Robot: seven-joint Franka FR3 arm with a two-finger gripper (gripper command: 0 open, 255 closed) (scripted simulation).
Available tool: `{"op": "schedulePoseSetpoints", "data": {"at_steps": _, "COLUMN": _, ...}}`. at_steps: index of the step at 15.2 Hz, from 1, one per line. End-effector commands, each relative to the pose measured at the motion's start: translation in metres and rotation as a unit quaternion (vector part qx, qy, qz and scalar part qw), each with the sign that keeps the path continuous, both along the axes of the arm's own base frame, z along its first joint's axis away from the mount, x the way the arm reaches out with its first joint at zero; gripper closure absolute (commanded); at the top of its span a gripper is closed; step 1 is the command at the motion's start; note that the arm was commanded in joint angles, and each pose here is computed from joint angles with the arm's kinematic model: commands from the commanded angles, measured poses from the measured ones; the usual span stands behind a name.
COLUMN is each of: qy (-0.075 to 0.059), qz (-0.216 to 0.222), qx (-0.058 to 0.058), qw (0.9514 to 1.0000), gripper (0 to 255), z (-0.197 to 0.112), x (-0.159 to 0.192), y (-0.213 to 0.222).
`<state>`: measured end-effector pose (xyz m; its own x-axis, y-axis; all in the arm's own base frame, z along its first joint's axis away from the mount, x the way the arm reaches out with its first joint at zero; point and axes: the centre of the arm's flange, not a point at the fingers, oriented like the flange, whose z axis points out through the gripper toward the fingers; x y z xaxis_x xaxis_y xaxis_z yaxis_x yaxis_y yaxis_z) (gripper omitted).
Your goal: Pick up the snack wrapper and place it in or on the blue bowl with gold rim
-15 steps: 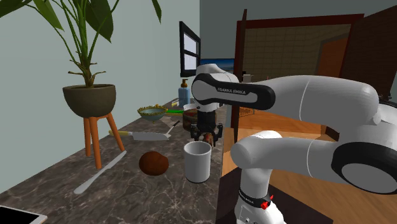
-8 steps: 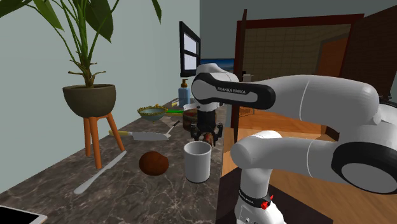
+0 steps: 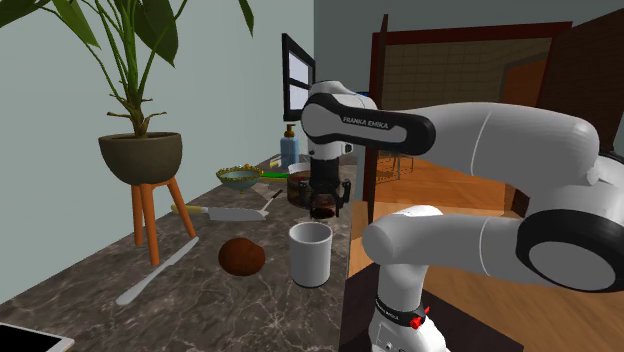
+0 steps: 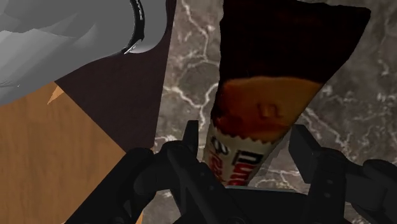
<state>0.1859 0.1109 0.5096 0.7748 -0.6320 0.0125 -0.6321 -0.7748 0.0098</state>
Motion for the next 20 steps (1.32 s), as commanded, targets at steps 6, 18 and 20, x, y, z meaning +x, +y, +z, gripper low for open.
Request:
{"op": "schedulePoseSetpoints", "data": {"at_steps": 6, "qy": 0.0, "qz": 0.0, "qx": 0.0, "qw": 1.0, "gripper": 255, "z": 0.037, "x": 0.001, "y": 0.0}}
{"op": "schedulePoseSetpoints", "data": {"at_steps": 18, "qy": 0.0, "qz": 0.0, "qx": 0.0, "qw": 1.0, "gripper": 255, "z": 0.1, "x": 0.001, "y": 0.0}}
{"op": "schedulePoseSetpoints", "data": {"at_steps": 20, "qy": 0.0, "qz": 0.0, "qx": 0.0, "qw": 1.0, "gripper": 255, "z": 0.111, "x": 0.001, "y": 0.0}}
